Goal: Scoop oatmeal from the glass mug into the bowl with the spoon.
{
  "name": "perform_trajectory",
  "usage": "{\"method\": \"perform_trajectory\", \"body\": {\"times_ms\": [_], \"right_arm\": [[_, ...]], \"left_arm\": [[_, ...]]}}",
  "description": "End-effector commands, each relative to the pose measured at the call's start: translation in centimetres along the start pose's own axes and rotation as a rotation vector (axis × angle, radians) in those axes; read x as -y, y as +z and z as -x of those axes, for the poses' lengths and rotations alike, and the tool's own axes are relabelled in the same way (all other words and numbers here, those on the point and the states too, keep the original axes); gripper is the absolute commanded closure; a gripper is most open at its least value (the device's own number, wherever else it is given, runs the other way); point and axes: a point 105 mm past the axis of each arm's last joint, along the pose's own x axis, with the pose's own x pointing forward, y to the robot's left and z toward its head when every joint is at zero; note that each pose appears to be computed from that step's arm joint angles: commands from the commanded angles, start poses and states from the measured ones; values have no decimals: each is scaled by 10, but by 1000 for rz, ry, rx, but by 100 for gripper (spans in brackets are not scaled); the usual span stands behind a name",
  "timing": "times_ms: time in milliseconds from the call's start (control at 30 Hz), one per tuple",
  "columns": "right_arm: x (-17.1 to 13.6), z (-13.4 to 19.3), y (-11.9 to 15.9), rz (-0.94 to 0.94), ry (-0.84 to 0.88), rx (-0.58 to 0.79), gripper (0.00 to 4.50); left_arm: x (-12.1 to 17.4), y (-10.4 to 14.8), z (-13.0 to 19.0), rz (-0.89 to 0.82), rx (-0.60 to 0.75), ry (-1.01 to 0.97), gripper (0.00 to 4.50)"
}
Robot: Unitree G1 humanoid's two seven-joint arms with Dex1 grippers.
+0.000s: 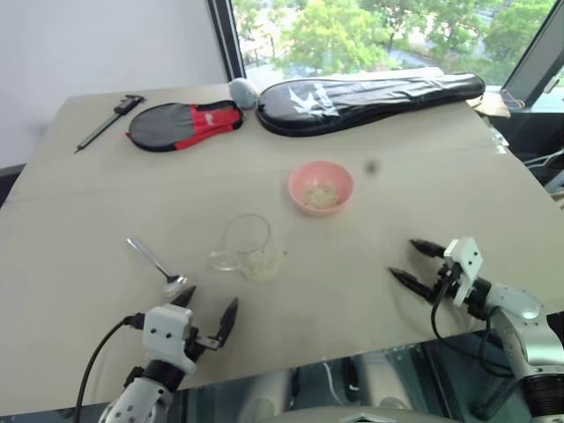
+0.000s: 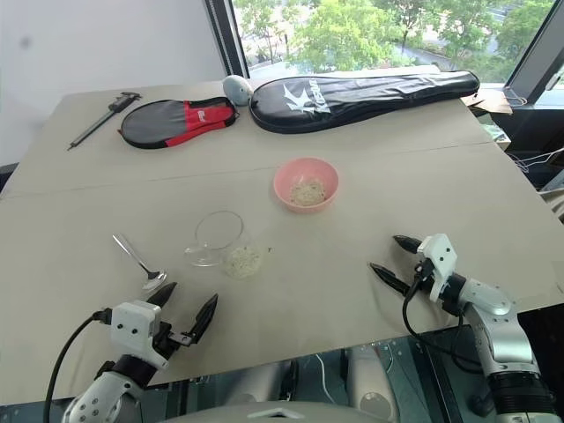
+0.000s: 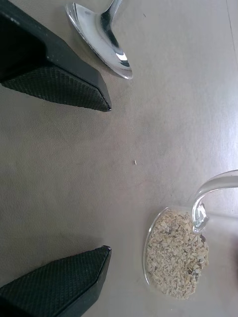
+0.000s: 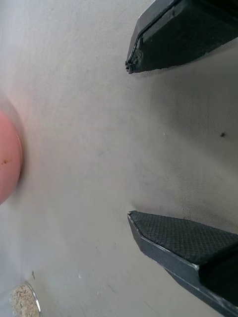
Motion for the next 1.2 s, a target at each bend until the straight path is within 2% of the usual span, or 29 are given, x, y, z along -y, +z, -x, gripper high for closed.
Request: {"method": "perform_trajectory", "body": {"times_ms": [33,700,900,1067,1200], "right_arm": [[2,4,0,3,6,-10,0],[8,-3,-1,21,30,-3,0],[-5,-6,2,78,117,-17,0],[-28,-7,19,98,251,-11,0],[-44,-10,49,82,344,54,0]], "left_arm": [[-1,-2,6,-7,-3,25,1],[7,-7,0,-4,14,22,1],[-3,2,10,-9,25,156,1],[-7,17,24,19,35,267,1],[-26,26,29,32,30,402,1]]}}
